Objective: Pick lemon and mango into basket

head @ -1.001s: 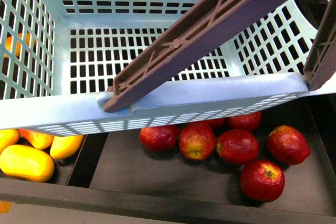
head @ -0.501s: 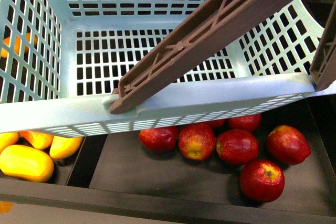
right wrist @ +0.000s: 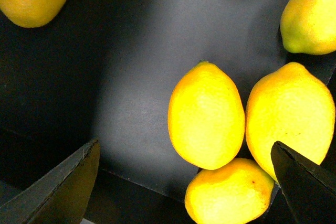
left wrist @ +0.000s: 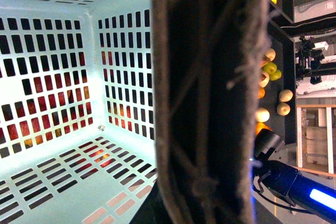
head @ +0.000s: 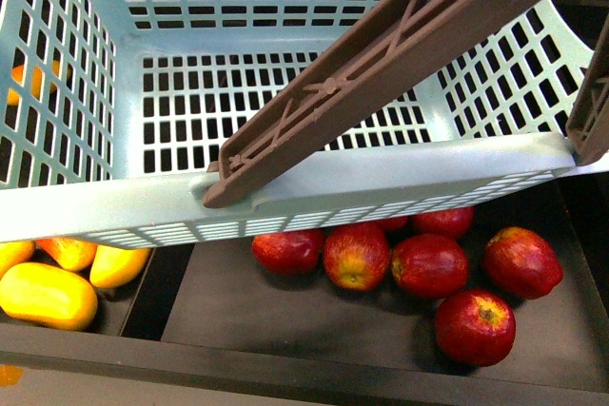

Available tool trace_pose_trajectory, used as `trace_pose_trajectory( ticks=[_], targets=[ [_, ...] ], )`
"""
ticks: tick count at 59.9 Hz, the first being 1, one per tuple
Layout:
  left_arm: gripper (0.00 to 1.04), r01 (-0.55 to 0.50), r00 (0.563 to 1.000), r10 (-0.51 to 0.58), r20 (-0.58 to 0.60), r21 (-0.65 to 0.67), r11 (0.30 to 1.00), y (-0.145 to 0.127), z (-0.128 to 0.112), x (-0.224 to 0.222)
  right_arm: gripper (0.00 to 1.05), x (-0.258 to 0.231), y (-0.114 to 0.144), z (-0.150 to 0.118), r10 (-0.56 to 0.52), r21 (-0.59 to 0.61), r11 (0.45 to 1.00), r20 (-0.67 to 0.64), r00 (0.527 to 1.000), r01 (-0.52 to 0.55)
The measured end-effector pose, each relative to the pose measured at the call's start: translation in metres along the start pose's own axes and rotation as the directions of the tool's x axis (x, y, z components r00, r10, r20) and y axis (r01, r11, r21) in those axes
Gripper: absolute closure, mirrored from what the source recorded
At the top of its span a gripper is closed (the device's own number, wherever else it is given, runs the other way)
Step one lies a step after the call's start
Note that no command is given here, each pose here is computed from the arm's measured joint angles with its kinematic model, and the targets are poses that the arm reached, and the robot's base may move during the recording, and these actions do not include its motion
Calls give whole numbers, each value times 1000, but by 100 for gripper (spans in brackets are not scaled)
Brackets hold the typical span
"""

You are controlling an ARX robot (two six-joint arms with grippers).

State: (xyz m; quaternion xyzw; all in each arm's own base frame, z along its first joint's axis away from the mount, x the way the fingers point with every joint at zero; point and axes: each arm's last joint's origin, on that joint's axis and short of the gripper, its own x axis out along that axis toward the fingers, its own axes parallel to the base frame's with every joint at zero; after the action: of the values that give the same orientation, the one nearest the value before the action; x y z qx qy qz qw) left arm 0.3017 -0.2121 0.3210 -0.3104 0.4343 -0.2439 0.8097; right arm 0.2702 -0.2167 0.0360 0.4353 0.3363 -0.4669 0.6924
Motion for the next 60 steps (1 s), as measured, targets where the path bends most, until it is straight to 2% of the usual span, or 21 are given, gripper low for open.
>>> trace_pose_trajectory(
  ticks=[22,60],
  targets=[
    [100,0,1000,0,0,0,1000,0,0,0,9,29,10,-16,-43,17,999,-38,998,44],
    [100,0,1000,0,0,0,1000,0,0,0,9,60,10,-17,-103,21,994,-51,993,104]
  ],
)
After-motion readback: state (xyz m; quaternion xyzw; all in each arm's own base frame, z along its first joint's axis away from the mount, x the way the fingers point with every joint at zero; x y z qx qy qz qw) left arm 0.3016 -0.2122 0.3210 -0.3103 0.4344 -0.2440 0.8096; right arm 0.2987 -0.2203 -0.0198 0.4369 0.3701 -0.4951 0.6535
